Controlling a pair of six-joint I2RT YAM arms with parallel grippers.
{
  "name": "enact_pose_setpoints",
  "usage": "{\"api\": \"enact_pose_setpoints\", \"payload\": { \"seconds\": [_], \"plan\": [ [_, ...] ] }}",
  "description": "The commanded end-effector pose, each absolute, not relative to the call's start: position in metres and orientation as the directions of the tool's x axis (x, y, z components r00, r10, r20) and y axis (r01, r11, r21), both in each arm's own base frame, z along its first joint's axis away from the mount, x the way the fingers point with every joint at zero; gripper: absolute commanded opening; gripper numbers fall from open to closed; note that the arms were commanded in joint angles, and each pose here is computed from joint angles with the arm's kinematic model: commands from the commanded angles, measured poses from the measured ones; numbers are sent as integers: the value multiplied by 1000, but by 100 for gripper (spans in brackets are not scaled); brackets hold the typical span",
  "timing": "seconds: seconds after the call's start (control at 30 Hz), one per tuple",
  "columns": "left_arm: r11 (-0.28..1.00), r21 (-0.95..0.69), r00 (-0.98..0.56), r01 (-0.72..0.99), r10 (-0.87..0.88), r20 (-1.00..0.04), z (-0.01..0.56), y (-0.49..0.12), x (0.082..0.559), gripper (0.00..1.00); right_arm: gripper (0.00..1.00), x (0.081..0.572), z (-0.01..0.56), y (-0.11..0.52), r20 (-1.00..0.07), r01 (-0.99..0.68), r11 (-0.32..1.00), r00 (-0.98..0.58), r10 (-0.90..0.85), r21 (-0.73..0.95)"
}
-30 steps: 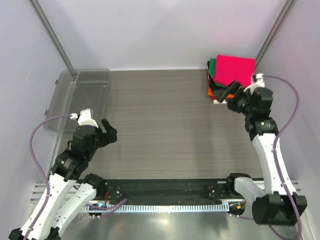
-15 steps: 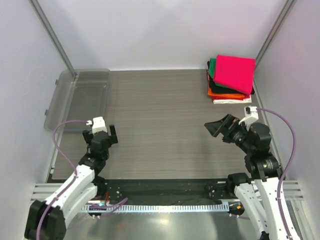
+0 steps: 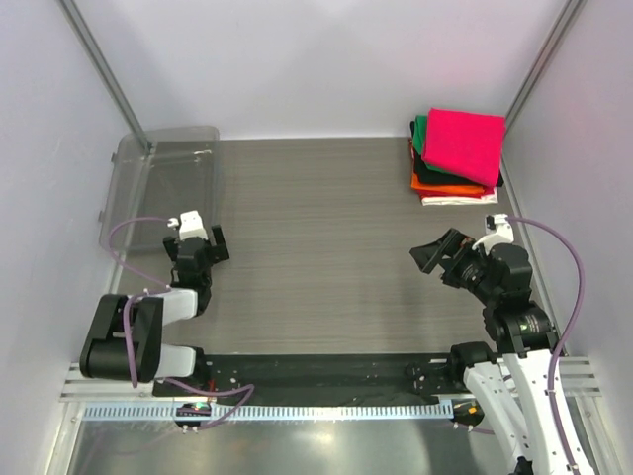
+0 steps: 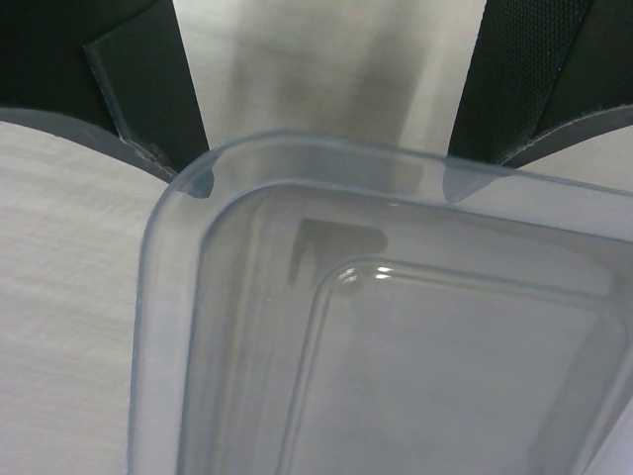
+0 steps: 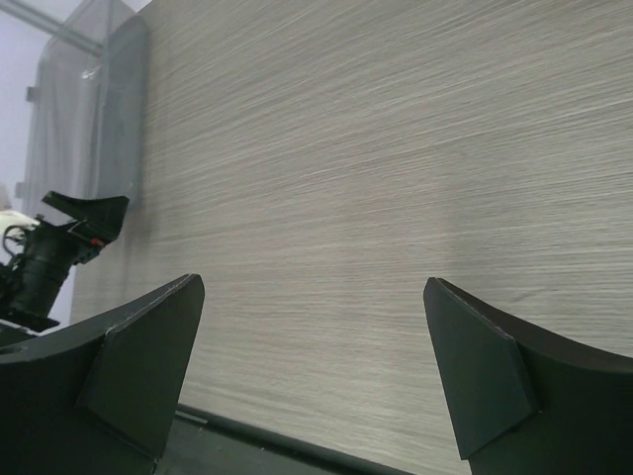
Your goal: Fold and stack the t-shirts
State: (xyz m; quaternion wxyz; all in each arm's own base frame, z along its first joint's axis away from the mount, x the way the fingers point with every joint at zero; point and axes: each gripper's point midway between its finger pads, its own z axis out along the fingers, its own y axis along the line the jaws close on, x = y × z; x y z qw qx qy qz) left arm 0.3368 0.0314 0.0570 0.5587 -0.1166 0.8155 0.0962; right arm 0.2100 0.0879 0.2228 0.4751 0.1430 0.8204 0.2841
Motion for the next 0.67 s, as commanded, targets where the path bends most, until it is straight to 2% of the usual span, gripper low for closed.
{"api": "enact_pose_setpoints", "payload": {
  "seconds": [0.0, 0.1, 0.3, 0.63],
  "plan": [
    [974, -24, -154, -227, -61, -986, 102, 21, 378, 97, 100, 219, 230, 72, -743, 13, 832, -441, 503, 555],
    [981, -19, -149, -194, -48, -988, 96, 16, 382, 94, 100, 229, 225, 65, -751, 50, 845, -432, 499, 532],
    [984, -19, -152, -175, -46, -987, 92, 13, 382, 99, 100, 256, 205, 48, -768, 148, 851, -374, 520, 505],
    [984, -19, -144, -177, -45, -989, 92, 14, 382, 100, 100, 290, 177, 29, -778, 269, 844, -333, 533, 463]
  ]
}}
